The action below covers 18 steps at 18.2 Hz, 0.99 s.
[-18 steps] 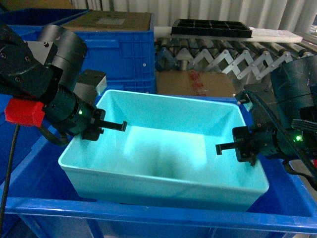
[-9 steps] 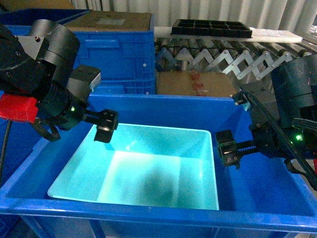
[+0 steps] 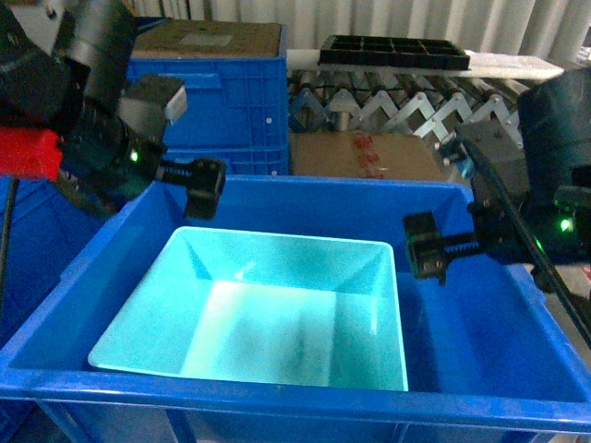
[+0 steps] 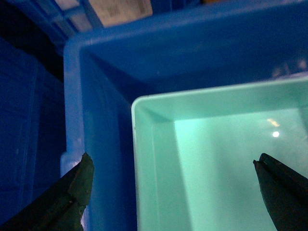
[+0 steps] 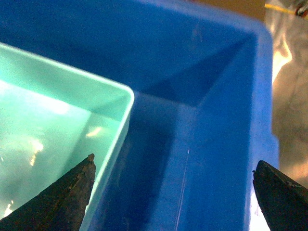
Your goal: Stack blue boxes stably on right
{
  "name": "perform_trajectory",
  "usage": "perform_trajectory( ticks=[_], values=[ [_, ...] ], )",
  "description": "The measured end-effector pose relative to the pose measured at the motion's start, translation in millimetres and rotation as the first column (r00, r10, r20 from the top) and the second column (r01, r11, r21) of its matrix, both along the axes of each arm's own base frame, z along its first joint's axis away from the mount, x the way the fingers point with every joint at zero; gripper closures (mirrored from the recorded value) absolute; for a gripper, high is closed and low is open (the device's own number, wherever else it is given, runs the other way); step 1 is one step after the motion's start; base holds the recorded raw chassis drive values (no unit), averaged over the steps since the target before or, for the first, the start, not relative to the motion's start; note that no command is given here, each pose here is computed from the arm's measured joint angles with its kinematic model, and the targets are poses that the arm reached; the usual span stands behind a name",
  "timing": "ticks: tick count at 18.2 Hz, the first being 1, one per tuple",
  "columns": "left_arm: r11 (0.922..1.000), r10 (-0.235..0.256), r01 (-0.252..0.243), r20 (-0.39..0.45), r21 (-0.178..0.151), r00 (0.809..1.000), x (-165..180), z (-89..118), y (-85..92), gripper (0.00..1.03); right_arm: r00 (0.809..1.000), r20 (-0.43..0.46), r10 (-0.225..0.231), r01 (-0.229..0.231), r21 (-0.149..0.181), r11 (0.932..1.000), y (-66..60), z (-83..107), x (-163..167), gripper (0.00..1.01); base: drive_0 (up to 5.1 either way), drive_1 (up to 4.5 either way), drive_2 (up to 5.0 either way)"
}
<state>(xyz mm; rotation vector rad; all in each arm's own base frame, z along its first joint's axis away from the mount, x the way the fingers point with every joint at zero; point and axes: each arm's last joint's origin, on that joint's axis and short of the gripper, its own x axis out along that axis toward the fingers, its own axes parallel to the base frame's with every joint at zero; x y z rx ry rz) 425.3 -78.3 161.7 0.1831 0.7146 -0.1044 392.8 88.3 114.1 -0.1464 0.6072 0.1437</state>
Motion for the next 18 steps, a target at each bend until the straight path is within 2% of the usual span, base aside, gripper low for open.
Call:
perform_trajectory(
  ticks=[2, 4, 5, 7, 8, 9, 10, 11, 12, 13, 16, 18],
  values=[
    [0.9998, -0.001, 0.002, 0.055, -0.021, 0.999, 1.3, 19.1, 2.1, 0.05, 0.998, 0.06, 0.01, -0.012, 0.021, 0.9997, 1.1, 18.6, 2.6, 0.03, 0.0, 0.0, 0.0],
    [0.9982, -0.002, 0.008, 0.103, -0.06, 0.995, 0.3, 38.8, 6.2, 0.05, 0.991, 0.132, 0.023, -0.03, 0.049, 0.9984, 2.1, 43.2, 1.8, 0.03, 0.0, 0.0, 0.0],
    [0.9967, -0.005, 0.016, 0.142, -0.08, 0.99, -1.8, 52.1, 9.7, 0.05, 0.98, 0.194, 0.031, -0.045, 0.065, 0.9969, 2.5, 61.6, -0.2, 0.03, 0.0, 0.0, 0.0],
    [0.9931, -0.012, 0.035, 0.202, -0.112, 0.979, -8.6, 70.8, 16.6, 0.05, 0.961, 0.274, 0.028, -0.052, 0.082, 0.9953, -0.3, 85.7, -9.2, 0.03, 0.0, 0.0, 0.0],
    [0.9881, -0.004, 0.048, 0.286, -0.146, 0.958, -35.2, 97.0, 31.6, 0.05, 0.942, 0.335, 0.024, -0.06, 0.098, 0.9934, -16.2, 115.2, -38.7, 0.03, 0.0, 0.0, 0.0],
    [0.9855, 0.032, 0.02, 0.305, -0.168, 0.952, -84.5, 115.0, 49.7, 0.05, 0.933, 0.36, -0.017, -0.011, 0.078, 0.9969, -42.9, 134.3, -79.6, 0.03, 0.0, 0.0, 0.0],
    [0.986, 0.041, 0.01, 0.304, -0.166, 0.952, -106.0, 115.8, 53.2, 0.05, 0.936, 0.351, -0.029, 0.006, 0.068, 0.9976, -49.8, 141.8, -98.6, 0.03, 0.0, 0.0, 0.0],
    [0.987, 0.064, -0.015, 0.305, -0.16, 0.95, -124.9, 118.0, 57.1, 0.05, 0.93, 0.365, -0.032, 0.006, 0.071, 0.9974, -53.2, 156.7, -117.5, 0.03, 0.0, 0.0, 0.0],
    [0.9829, 0.096, -0.037, 0.328, -0.18, 0.94, -145.8, 129.4, 59.7, 0.05, 0.92, 0.389, -0.048, 0.016, 0.084, 0.9963, -55.9, 172.4, -133.7, 0.03, 0.0, 0.0, 0.0],
    [0.9788, 0.126, -0.056, 0.367, -0.197, 0.922, -160.5, 142.3, 61.5, 0.05, 0.91, 0.407, -0.077, 0.04, 0.097, 0.9945, -58.1, 182.4, -151.0, 0.03, 0.0, 0.0, 0.0],
    [0.9717, 0.161, -0.073, 0.406, -0.225, 0.9, -178.2, 153.1, 60.9, 0.05, 0.897, 0.433, -0.091, 0.049, 0.106, 0.9931, -57.9, 185.0, -158.9, 0.03, 0.0, 0.0, 0.0],
    [0.9698, 0.163, -0.075, 0.387, -0.232, 0.907, -175.9, 148.7, 59.4, 0.05, 0.908, 0.41, -0.082, 0.043, 0.104, 0.9936, -53.6, 178.0, -160.4, 0.03, 0.0, 0.0, 0.0]
  ],
)
